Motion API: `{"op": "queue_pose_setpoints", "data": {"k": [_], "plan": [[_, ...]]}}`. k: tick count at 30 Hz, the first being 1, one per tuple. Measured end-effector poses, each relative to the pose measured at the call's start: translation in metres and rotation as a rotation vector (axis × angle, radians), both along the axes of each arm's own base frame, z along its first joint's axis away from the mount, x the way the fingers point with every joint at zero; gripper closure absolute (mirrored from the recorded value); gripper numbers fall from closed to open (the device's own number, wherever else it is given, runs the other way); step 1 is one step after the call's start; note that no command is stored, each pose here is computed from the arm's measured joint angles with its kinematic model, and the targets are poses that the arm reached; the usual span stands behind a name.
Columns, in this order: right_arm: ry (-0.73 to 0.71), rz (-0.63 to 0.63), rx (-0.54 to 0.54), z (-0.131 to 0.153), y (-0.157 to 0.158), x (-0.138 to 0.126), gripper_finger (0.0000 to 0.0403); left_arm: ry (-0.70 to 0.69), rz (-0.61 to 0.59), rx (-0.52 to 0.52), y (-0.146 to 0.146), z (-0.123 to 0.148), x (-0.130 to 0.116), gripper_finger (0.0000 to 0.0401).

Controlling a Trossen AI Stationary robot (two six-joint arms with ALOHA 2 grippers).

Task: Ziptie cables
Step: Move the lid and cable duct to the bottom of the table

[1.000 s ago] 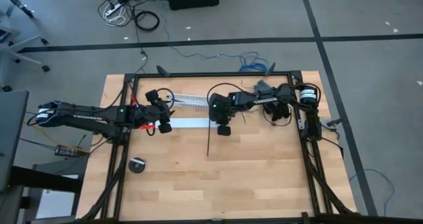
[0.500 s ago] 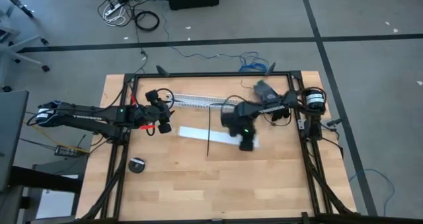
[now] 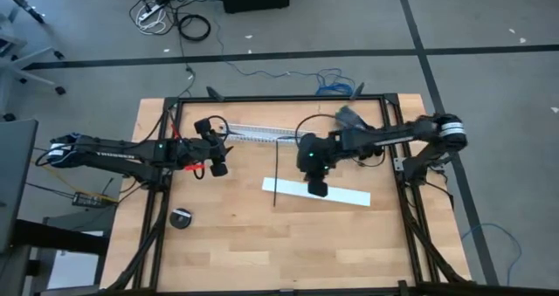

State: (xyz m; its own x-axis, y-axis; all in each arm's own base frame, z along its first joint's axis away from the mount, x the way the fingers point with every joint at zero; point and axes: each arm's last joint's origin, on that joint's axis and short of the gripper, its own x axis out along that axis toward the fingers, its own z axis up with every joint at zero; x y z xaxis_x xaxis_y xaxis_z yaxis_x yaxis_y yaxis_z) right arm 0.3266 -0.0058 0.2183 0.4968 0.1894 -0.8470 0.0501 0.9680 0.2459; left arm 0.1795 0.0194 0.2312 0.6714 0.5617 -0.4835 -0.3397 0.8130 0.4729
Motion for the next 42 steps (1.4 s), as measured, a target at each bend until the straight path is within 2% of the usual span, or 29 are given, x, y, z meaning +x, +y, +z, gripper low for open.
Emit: {"op": "queue_pose_setpoints", "data": {"k": [4,7,10,15,23,27,31,36,42], "plan": [[0.063,0.009,0.039,-0.047,-0.006,0.016,0.0403,0.000,-0.020,-0.016,-0.001,0.000,0.000,0.0203],[0.041,0.026,0.073,-0.061,-0.006,0.027,0.0403,0.001,-0.019,-0.016,-0.001,0.000,0.000,0.0203],[0.085,0.018,0.093,-0.073,-0.002,0.028,0.0403,0.002,-0.019,-0.020,-0.001,-0.001,0.000,0.0203],[0.165,-0.009,0.116,-0.079,0.014,0.026,0.0403,0.000,-0.024,-0.043,-0.001,-0.001,0.000,0.0203],[0.387,-0.035,0.166,-0.075,0.063,0.001,0.0403,0.012,-0.046,-0.084,-0.002,-0.004,-0.001,0.0203],[0.353,0.007,0.168,-0.059,0.088,-0.002,0.0403,0.015,-0.073,-0.090,-0.002,-0.003,0.000,0.0203],[0.139,0.027,0.131,-0.010,0.099,-0.002,0.0403,0.053,-0.090,-0.048,0.006,-0.006,0.004,0.0203],[0.013,0.005,0.070,0.024,0.101,-0.018,0.0403,0.096,-0.158,-0.062,0.029,-0.014,0.014,0.0203],[-0.012,-0.047,-0.046,0.044,0.105,-0.042,0.0403,0.187,-0.152,-0.113,0.063,-0.039,0.025,0.0203]]}}
